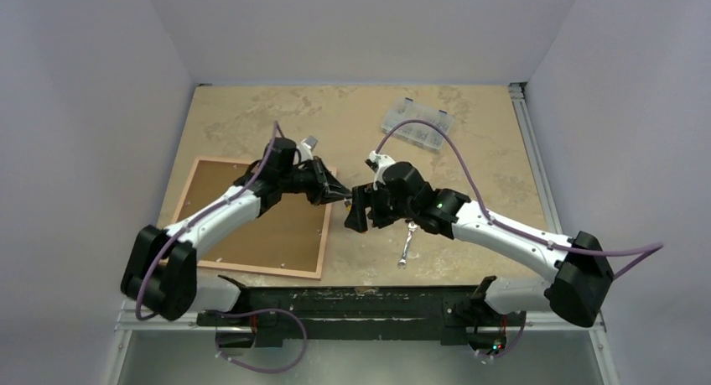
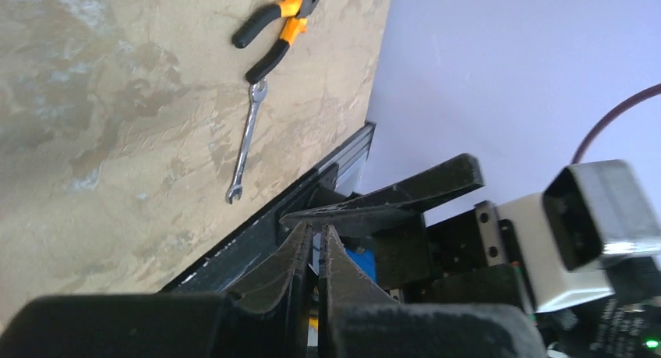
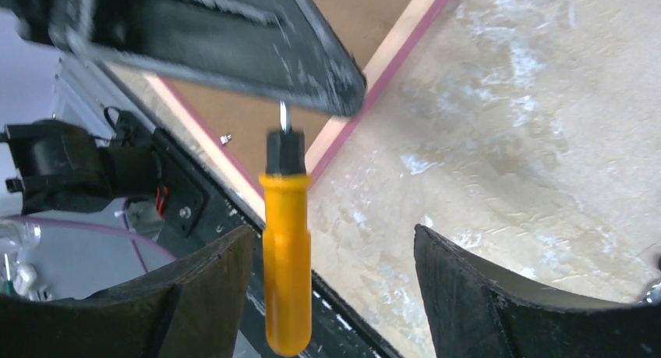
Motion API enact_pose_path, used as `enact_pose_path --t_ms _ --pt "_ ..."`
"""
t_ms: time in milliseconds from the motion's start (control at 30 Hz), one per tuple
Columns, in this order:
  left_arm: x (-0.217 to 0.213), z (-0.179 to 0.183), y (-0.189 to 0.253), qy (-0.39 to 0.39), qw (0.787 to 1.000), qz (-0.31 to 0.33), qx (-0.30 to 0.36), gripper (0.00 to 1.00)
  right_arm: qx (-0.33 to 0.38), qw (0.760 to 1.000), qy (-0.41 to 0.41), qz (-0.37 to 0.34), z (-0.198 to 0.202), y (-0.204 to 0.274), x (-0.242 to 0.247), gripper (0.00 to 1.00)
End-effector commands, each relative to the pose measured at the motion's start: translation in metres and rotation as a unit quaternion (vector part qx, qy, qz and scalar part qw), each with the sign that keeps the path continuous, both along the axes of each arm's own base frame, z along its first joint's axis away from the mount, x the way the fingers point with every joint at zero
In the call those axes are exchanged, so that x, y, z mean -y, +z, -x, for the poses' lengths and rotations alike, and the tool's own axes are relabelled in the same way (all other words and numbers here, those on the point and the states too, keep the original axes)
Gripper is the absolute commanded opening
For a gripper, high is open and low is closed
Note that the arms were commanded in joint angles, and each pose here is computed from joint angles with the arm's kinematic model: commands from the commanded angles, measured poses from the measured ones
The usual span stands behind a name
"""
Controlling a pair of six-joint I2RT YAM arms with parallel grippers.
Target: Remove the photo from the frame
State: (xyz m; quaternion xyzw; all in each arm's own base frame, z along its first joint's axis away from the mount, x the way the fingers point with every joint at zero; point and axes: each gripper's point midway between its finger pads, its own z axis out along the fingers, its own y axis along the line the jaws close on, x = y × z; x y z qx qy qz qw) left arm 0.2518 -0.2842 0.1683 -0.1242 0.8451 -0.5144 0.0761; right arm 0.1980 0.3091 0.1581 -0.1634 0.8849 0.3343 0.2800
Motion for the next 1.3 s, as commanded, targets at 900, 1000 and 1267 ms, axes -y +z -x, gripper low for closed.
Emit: enact_pose_path --t_ms 900,1000,1267 --pt "-0.095 0.018 -0.001 0.381 0.874 0.212 -0.216 0.00 0.141 0.965 -0.173 -0.141 -0.015 0.050 -0.054 0.68" --pt "-0.094 0.019 0.000 0.379 0.875 0.210 -0.216 0.00 0.146 0.966 -0.143 -0.159 -0.009 0.053 -0.060 0.68" --pt "-0.090 0.016 0.004 0.371 0.877 0.212 -0.219 0.00 0.136 0.971 -0.082 -0.176 -0.002 0.050 -0.096 0.52"
